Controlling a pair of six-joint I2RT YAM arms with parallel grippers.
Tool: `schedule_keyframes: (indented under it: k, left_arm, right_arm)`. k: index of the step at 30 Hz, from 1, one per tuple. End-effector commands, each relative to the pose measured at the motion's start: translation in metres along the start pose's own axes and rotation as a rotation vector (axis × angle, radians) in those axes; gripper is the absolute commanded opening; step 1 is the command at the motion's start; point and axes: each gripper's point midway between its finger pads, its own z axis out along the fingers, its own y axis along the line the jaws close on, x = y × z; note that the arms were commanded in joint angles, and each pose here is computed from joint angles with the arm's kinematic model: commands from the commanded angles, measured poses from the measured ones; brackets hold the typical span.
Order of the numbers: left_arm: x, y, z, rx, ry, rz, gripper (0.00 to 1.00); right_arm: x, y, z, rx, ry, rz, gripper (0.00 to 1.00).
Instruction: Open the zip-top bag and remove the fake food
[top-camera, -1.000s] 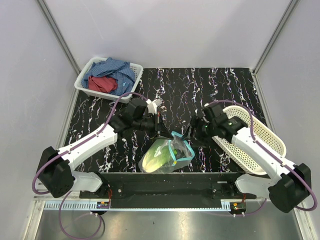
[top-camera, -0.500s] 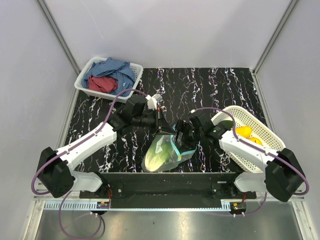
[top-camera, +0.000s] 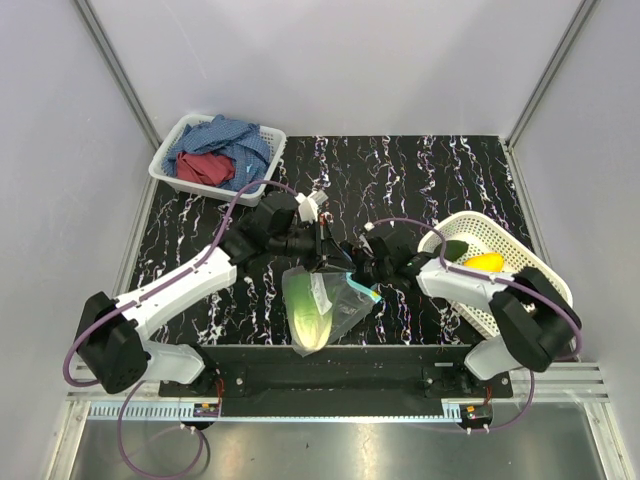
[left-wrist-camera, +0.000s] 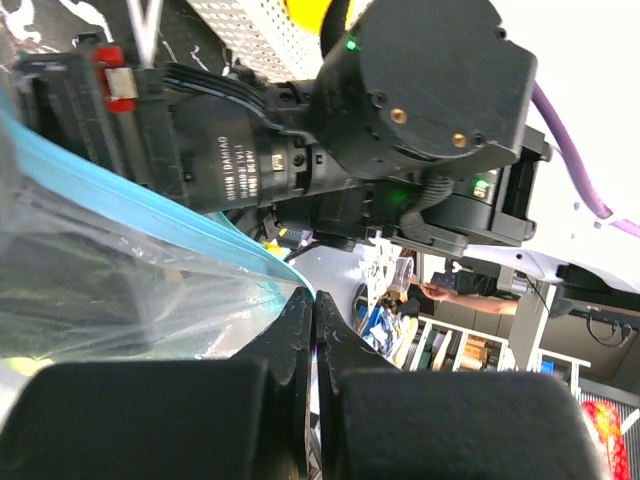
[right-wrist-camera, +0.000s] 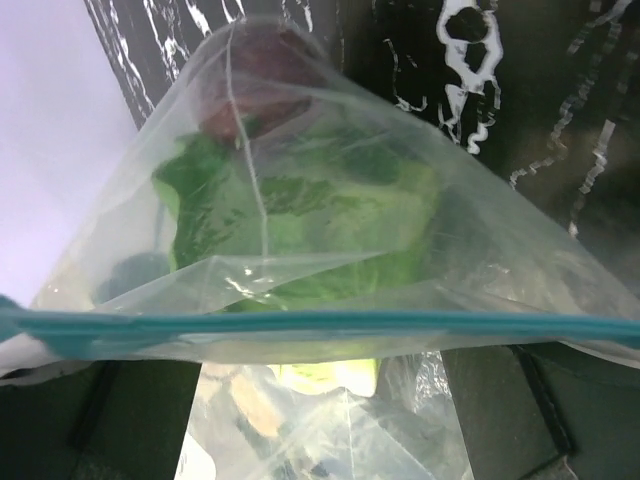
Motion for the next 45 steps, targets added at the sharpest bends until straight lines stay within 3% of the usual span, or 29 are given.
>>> schedule_keyframes:
  k: [1, 4, 8, 24, 30, 39, 45]
  left_arm:
    - [0.000, -0.026, -0.001, 0.089, -0.007, 0.048, 0.00]
    - [0.002, -0.021, -0.003, 0.078, -0.017, 0.042, 0.00]
    - [0.002, -0.021, -0.007, 0.064, -0.032, 0.042, 0.00]
    - [-0.018, -0.032, -0.007, 0.037, -0.074, 0.074, 0.00]
    - [-0.022, -0.041, 0.002, 0.066, -0.062, 0.063, 0.00]
    - [-0.005, -0.024, 0.018, 0.053, -0.026, 0.021, 0.00]
    - [0.003, -0.016, 0.022, 0.046, -0.013, 0.014, 0.00]
  right_arm:
    - [0.005, 0.013, 0.013, -0.092, 0.032, -0.071, 1.00]
    - [0.011, 0.007, 0.015, -0.072, 0.070, -0.061, 0.99]
    - [0.020, 0.001, -0.010, -0.086, 0.015, -0.054, 1.00]
    - [0.056, 0.005, -0.039, -0.198, 0.131, -0.172, 1.00]
    - [0.043, 0.006, -0.021, -0.179, 0.099, -0.141, 1.00]
    - [0.011, 0.037, 0.005, -0.318, 0.012, -0.031, 1.00]
    - [-0.006, 0.047, 0.017, -0.312, -0.026, -0.005, 1.00]
